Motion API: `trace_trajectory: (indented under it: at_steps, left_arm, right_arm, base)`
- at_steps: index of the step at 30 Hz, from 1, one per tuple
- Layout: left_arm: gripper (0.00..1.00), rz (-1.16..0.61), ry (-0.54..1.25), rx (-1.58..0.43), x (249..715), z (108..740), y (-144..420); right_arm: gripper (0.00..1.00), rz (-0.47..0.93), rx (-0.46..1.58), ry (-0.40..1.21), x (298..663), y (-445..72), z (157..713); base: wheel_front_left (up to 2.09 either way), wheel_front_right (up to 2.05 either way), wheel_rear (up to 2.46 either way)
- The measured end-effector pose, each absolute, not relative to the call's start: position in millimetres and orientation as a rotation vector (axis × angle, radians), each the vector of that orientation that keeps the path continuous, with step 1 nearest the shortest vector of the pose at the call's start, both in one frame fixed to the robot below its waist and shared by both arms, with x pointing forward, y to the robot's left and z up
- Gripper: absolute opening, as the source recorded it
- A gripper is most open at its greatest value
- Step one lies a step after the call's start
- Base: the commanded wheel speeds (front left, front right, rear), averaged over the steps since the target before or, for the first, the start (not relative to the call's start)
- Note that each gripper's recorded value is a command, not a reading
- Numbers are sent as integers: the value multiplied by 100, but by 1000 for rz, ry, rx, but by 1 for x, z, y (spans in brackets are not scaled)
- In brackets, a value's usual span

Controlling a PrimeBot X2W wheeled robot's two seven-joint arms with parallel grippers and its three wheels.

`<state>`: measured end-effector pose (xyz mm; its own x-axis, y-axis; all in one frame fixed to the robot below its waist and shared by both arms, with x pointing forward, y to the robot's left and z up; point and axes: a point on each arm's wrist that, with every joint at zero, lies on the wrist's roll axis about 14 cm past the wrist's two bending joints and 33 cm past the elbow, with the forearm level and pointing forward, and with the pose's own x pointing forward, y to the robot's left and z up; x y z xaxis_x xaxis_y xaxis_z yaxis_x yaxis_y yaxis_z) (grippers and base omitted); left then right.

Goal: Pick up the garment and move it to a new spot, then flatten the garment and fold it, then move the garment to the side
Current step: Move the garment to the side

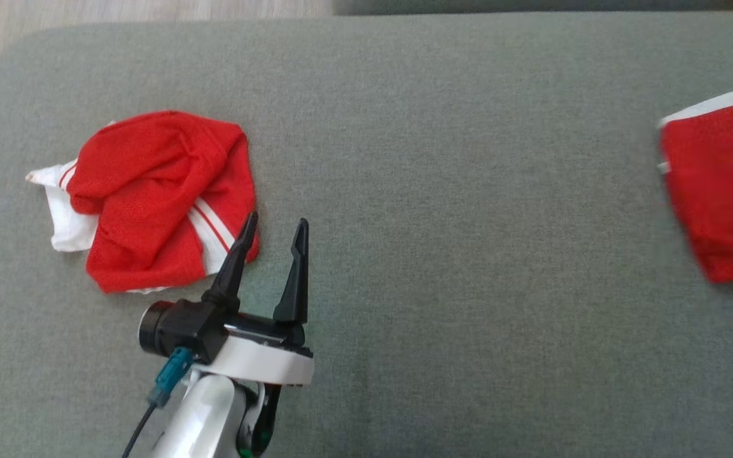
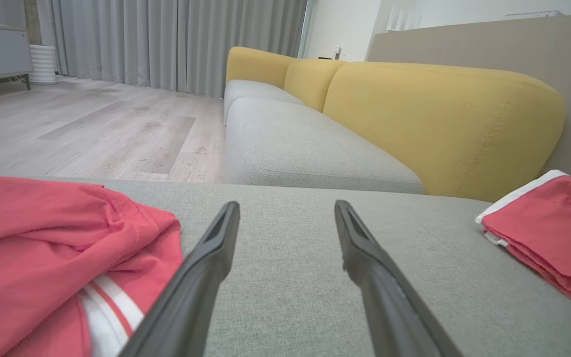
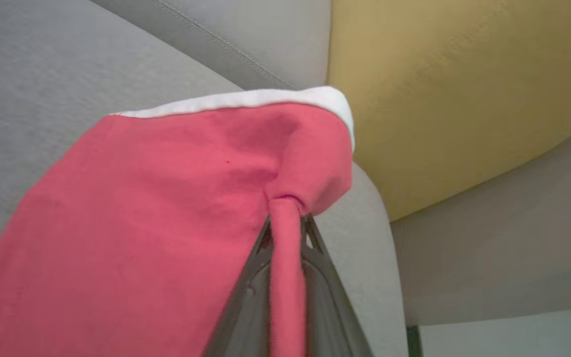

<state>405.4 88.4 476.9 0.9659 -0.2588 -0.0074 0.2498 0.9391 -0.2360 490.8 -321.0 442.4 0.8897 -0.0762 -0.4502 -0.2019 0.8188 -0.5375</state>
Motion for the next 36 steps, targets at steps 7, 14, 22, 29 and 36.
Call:
trace_trajectory:
  at_steps: [7,14,22,29,36]
  left_arm:
    - [100,-246,43,-228,417,473,94]
    - [100,-246,54,-222,420,468,94]
    - [100,-254,31,-210,422,476,93]
    - [100,-248,-9,-215,418,492,95]
    - [100,-230,-54,-214,404,509,101]
  right_arm:
    - [0,-15,-637,517,495,-358,438]
    - [0,-65,-621,531,493,-371,434]
    - [100,-92,-574,504,494,-364,439]
    - [100,-72,-523,334,503,-342,476]
    - [100,22,-371,67,513,-269,539]
  base:
    - [0,0,0]
    - [0,0,0]
    - [0,0,0]
    - [0,0,0]
    - [0,0,0]
